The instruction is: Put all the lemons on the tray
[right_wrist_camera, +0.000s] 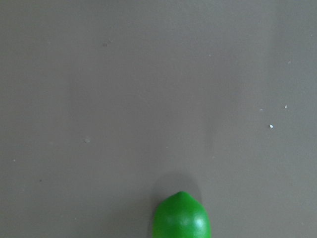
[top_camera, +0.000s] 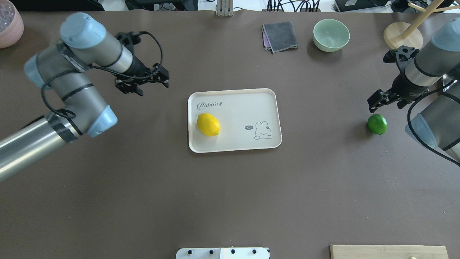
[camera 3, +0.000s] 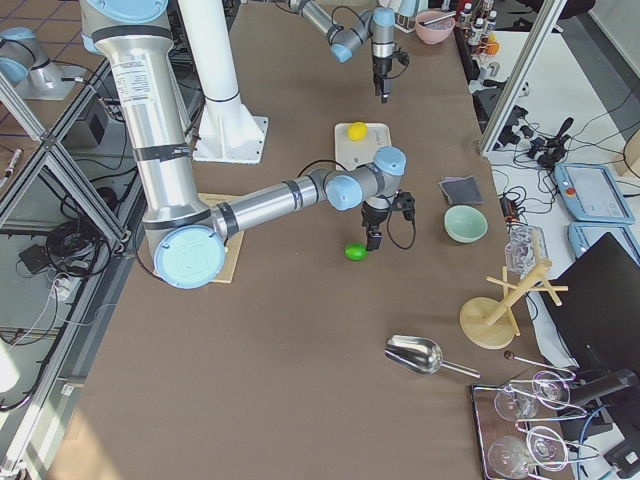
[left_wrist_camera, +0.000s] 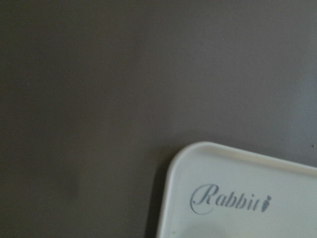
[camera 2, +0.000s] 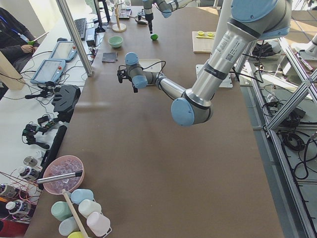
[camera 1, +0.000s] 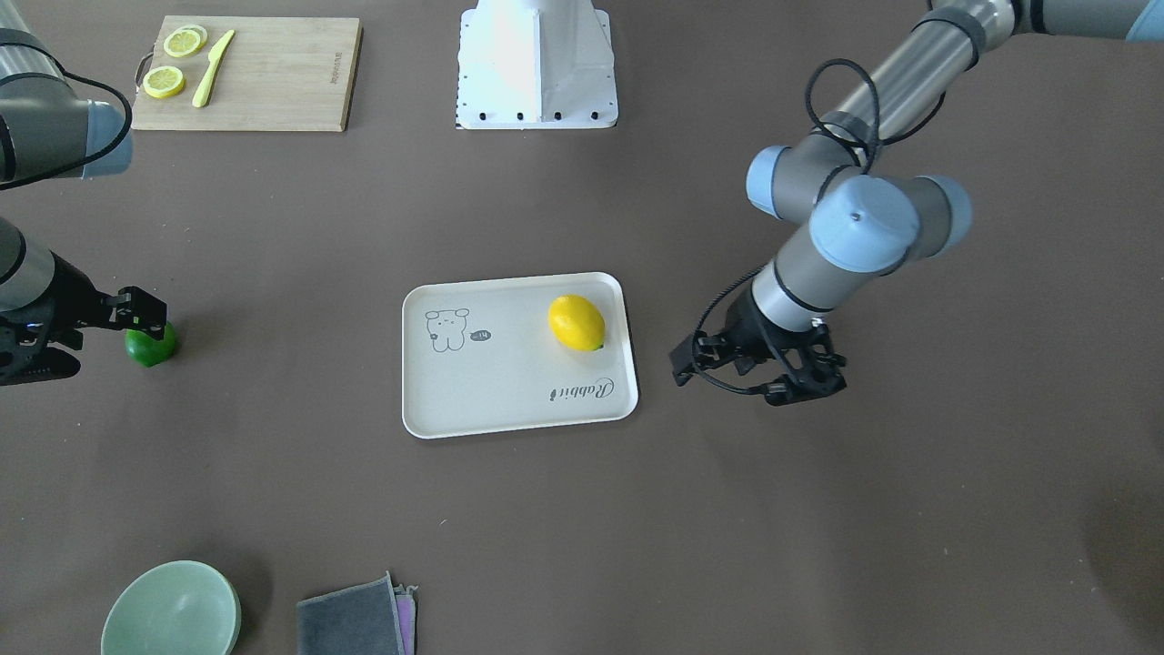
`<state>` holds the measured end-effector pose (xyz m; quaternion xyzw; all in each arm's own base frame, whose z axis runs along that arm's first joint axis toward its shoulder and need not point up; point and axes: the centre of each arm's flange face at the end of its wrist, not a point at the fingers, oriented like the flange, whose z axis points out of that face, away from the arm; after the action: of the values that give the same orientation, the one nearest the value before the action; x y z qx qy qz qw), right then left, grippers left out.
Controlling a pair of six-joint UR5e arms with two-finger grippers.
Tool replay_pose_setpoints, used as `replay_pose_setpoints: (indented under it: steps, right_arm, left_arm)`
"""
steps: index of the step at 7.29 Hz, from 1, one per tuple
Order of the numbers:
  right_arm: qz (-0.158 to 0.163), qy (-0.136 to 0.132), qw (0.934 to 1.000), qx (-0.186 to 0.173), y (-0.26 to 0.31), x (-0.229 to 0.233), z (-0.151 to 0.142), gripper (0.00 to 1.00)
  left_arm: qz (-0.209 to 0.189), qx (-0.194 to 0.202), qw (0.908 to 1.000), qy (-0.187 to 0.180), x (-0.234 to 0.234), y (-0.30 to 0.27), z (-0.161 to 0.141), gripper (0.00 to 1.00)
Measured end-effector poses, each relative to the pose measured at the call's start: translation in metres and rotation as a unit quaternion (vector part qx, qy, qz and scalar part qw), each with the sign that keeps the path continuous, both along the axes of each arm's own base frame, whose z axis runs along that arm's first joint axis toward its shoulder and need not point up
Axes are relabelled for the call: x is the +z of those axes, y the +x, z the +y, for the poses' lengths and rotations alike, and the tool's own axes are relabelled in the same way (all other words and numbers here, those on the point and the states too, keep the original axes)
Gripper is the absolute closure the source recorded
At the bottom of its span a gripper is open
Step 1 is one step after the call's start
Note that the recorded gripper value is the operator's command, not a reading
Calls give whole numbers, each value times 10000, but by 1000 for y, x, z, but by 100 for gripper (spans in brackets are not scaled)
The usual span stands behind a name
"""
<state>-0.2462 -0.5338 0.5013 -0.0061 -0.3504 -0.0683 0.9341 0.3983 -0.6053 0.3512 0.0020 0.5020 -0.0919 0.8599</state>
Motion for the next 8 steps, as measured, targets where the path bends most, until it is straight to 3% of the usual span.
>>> replay_pose_setpoints:
  steps: [2,4,6,7,8]
  right_arm:
    - [141,41,9999,-58,-10,6,4,0]
    - [149,55,9998,-118,-20,17,6,0]
    - [63,129,9998,-144,-27,43,4,2]
    - [33,128,9998,-148,-29,50,5,11]
    - [19,101,9998,-148,-32,52,7,33]
  left_arm:
    - [-453,527,9958,588,80,-94,-31,2]
    - [-674,820,9913,784,109,-117,-35,2]
    - [-719,874,9905,777,118,-120,-35,2]
    - [-724,880,9905,772,120,-120,-35,2]
    - [-725,883,9904,773,120,-119,-35,2]
